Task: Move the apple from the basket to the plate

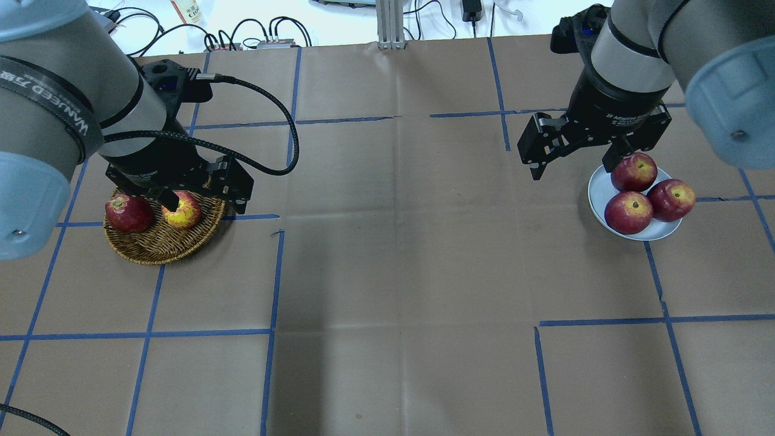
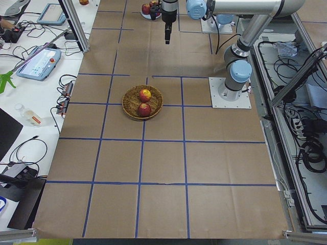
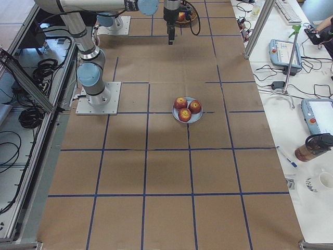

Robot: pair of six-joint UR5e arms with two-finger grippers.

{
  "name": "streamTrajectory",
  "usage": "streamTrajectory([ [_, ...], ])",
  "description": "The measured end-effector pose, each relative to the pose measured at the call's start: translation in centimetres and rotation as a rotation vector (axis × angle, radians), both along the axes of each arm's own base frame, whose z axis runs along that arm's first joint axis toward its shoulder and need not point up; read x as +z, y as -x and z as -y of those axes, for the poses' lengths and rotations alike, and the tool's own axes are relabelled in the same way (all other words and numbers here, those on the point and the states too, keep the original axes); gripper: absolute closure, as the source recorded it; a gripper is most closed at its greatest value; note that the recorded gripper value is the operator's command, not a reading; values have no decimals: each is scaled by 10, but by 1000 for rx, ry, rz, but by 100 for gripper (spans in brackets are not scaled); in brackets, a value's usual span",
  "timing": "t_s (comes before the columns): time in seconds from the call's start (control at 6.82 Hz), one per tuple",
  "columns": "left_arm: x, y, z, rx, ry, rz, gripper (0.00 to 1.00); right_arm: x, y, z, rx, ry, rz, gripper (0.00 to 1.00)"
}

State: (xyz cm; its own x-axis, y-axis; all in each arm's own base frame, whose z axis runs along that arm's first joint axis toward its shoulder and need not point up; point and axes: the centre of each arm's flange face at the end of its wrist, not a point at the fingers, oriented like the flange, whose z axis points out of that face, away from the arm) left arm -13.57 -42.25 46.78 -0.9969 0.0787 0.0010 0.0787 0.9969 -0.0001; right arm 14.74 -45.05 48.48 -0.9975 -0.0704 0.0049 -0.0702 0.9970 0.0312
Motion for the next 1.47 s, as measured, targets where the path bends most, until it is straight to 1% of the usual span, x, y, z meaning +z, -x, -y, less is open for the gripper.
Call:
streamTrajectory([
  [0.73, 3, 1, -4, 6, 8, 0, 0, -1, 0, 0, 3, -2, 1, 0],
  [1.03, -4, 0, -3, 14, -4, 4, 0, -1, 0, 0, 2, -2, 2, 0],
  [1.47, -8, 0, -1, 15, 11, 9, 0, 0, 0, 0, 2, -1, 2, 0],
])
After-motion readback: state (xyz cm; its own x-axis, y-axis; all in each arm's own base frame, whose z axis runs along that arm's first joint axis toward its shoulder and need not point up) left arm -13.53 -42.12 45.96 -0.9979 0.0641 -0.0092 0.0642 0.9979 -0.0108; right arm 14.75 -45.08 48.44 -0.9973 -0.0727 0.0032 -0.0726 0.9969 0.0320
